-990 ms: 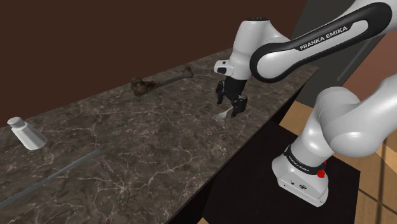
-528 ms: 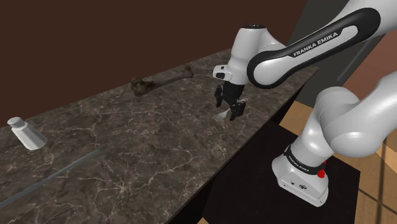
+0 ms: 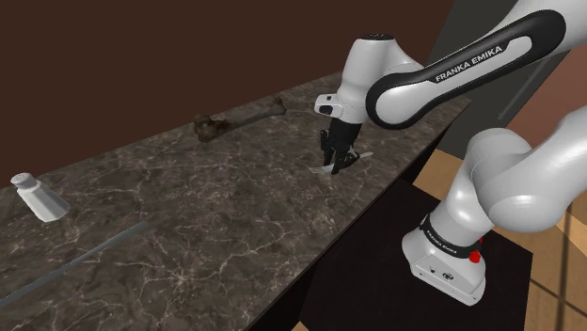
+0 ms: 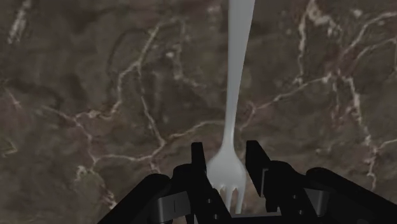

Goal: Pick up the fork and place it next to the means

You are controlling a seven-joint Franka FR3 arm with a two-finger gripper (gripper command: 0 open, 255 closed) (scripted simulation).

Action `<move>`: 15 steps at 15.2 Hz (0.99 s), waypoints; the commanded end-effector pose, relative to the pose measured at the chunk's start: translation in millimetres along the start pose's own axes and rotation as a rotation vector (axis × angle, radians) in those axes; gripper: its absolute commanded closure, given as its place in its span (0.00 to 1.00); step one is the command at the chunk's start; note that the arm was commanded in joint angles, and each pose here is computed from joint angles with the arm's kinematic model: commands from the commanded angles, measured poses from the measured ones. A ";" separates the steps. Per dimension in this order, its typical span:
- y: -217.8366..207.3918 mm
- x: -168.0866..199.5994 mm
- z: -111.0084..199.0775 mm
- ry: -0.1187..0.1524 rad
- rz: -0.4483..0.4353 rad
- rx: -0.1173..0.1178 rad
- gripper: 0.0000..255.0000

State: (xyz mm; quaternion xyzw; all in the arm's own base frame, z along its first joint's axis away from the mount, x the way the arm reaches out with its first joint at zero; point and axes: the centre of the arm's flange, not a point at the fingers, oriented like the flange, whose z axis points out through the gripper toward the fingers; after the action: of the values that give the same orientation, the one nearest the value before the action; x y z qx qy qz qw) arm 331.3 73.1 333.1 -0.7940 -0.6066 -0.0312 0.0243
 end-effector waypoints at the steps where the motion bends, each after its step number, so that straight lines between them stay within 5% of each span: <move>1: -2.2 -0.8 2.7 -0.005 0.000 0.009 1.00; 5: -0.7 -1.3 4.8 -0.005 0.000 0.009 1.00; 15: -0.7 2.9 -47.9 -0.005 0.000 0.009 1.00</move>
State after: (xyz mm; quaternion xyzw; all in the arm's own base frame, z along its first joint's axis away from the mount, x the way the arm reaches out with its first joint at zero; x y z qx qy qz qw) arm 330.9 72.6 376.1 -0.7941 -0.6067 -0.0268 0.0260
